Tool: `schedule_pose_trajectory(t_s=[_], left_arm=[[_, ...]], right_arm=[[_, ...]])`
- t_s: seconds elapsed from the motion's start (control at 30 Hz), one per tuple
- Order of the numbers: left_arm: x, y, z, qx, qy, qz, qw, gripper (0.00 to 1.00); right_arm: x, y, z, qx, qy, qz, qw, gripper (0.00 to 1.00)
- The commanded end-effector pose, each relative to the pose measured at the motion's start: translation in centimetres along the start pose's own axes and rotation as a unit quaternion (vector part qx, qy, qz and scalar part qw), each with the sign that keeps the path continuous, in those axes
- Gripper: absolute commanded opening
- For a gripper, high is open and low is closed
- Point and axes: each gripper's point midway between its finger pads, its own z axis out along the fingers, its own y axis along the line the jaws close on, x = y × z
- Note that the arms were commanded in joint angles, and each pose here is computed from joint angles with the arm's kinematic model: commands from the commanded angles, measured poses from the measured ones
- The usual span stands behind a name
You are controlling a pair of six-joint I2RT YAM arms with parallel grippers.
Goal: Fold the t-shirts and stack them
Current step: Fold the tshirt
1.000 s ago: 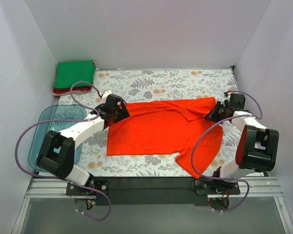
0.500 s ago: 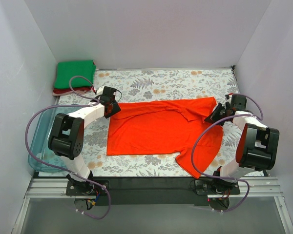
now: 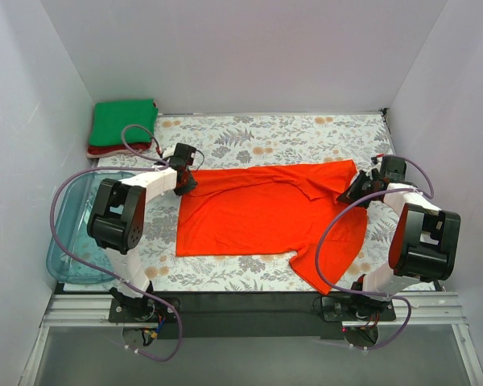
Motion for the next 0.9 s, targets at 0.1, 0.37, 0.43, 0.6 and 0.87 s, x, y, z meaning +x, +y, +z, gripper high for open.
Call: schedule_pose_trajectory(t_s=[0.1, 0.37, 0.43, 0.6, 0.87], left_arm=[[-2.9, 1.5, -0.1, -0.057, -0.045, 0.031, 0.997, 0.0], [-3.9, 3.2, 0.3, -0.1, -0.063, 0.076, 0.99, 0.0], [-3.8, 3.4, 0.4, -0.105, -0.064, 0.08, 0.989, 0.0], [-4.1, 3.9, 0.7, -0.118, -0.072, 0.094, 0.986, 0.02], [-3.2, 2.8, 0.6, -0.084, -0.056, 0.093, 0.991, 0.13]], right_arm=[[-1.1, 0.3, -0.5, 0.0, -0.012, -0.01, 1.0, 0.01], [-1.0, -0.1, -1.0, 0.023, -0.005, -0.01, 1.0, 0.01], [-1.1, -0.4, -1.2, 0.031, -0.005, -0.011, 0.999, 0.01], [-1.7, -0.7, -1.7, 0.048, -0.009, -0.017, 0.999, 0.01], [-3.1, 1.0, -2.2, 0.073, -0.03, -0.105, 0.991, 0.36]])
